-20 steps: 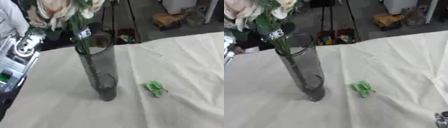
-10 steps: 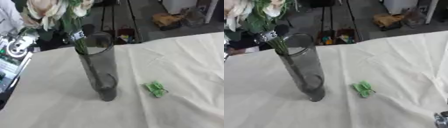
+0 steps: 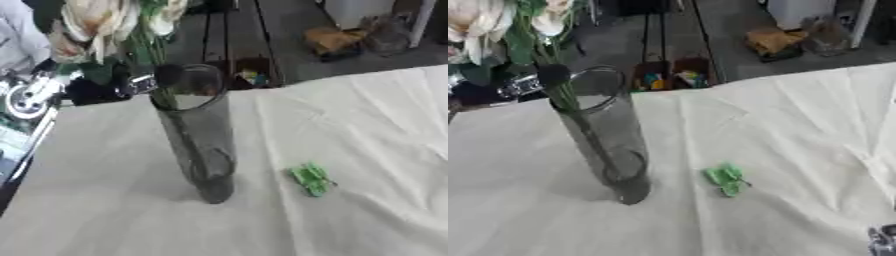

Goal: Arrange flowers into the vase.

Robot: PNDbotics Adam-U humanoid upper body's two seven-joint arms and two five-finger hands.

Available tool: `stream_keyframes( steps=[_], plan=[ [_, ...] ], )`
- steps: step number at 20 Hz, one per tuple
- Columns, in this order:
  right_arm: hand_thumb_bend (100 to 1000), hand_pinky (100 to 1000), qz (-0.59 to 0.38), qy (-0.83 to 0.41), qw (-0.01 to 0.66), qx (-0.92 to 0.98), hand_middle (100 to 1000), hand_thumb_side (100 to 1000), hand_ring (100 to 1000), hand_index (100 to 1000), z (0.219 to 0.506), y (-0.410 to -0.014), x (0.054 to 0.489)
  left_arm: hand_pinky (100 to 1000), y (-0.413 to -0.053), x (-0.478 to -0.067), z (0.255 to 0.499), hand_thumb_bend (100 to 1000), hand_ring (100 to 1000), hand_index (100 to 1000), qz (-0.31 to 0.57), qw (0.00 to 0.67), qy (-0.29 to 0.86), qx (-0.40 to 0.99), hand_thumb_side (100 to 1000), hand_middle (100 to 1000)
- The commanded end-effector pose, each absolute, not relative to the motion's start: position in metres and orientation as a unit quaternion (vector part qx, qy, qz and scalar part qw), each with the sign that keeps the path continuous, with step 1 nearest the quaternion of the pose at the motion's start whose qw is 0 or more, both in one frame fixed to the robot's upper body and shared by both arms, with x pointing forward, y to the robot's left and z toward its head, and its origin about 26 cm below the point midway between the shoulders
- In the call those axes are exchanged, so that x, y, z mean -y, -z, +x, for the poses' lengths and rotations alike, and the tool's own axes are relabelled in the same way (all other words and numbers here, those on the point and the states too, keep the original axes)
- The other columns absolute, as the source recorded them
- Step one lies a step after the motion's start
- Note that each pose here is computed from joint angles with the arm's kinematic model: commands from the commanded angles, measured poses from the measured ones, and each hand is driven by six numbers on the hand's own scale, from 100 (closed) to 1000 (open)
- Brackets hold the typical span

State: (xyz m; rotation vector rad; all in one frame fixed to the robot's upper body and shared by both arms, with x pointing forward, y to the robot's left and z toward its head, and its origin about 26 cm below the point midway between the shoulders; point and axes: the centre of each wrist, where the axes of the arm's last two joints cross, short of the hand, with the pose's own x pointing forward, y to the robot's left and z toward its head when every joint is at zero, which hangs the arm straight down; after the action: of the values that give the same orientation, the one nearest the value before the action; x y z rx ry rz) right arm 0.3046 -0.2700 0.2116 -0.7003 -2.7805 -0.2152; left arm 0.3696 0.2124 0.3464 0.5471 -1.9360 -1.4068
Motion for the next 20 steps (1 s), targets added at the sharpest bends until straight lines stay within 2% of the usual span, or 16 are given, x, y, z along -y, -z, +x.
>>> stream_keyframes(
  steps=[1,20],
  plan=[
    [100,674,-0.242,0.071,0.120,0.960,460,946,672,691,0.302,-0.219,0.272,1000,-0.358,-0.225,0.365,706,1000,1000,0.226,0.333,0.538,0.740,1000,1000],
    [100,675,-0.244,0.072,0.121,0.960,460,946,674,692,0.302,-0.219,0.273,1000,-0.353,-0.243,0.365,693,1000,1000,0.241,0.354,0.530,0.732,1000,1000]
  ],
)
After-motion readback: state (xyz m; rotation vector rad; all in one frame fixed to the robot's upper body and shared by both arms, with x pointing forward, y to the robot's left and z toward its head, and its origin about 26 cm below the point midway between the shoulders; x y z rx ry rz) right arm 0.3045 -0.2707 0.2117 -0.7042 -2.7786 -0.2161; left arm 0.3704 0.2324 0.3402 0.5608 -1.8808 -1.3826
